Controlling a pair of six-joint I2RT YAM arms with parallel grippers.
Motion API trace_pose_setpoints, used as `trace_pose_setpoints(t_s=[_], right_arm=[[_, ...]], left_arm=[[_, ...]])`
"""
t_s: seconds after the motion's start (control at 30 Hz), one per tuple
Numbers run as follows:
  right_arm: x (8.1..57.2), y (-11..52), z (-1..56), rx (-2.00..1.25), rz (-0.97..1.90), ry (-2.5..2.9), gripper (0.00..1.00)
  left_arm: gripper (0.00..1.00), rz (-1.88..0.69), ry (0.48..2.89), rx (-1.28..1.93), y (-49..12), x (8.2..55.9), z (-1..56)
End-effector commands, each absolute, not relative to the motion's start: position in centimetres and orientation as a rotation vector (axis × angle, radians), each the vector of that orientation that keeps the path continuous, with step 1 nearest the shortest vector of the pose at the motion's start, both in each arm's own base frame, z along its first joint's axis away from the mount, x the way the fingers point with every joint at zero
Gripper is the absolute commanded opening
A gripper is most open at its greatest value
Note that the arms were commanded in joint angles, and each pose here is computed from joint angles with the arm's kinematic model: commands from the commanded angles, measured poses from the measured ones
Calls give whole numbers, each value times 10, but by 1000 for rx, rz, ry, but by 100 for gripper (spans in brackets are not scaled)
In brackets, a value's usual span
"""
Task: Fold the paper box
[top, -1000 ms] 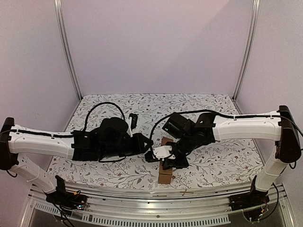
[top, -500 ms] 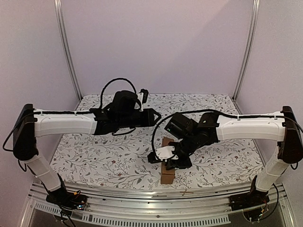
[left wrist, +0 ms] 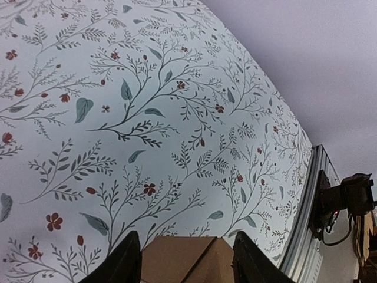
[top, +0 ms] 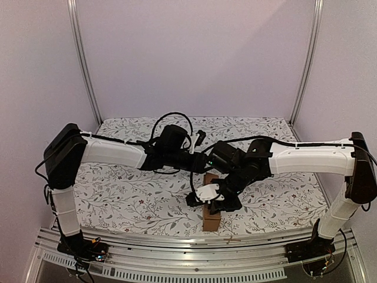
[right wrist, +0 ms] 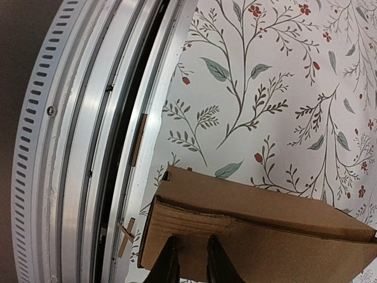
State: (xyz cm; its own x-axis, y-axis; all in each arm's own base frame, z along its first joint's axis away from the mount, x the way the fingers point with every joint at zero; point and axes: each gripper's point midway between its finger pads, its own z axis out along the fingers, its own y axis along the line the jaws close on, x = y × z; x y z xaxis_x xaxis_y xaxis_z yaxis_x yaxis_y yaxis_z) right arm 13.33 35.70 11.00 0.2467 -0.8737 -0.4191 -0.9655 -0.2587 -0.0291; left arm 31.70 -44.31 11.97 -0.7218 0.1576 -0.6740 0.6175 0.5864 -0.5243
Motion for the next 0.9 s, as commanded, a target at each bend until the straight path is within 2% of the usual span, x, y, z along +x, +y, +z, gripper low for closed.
trace_pose_setpoints(t_s=[0.0, 0.27, 0.53, 0.87], right_arm=[[125, 338, 91, -2333, 439, 1807, 15], [124, 334, 90, -2347, 425, 1808, 15], [124, 330, 88, -2357, 412, 1807, 15], [131, 324, 96, -2327, 385, 1809, 15]], left_arm=[[53, -1166, 2225, 637, -449, 311, 113], [48, -1148, 2284, 633, -440, 302, 84], [36, -1082, 2383, 593, -424, 295, 41], [28, -1065, 2465, 438, -390, 289, -13]])
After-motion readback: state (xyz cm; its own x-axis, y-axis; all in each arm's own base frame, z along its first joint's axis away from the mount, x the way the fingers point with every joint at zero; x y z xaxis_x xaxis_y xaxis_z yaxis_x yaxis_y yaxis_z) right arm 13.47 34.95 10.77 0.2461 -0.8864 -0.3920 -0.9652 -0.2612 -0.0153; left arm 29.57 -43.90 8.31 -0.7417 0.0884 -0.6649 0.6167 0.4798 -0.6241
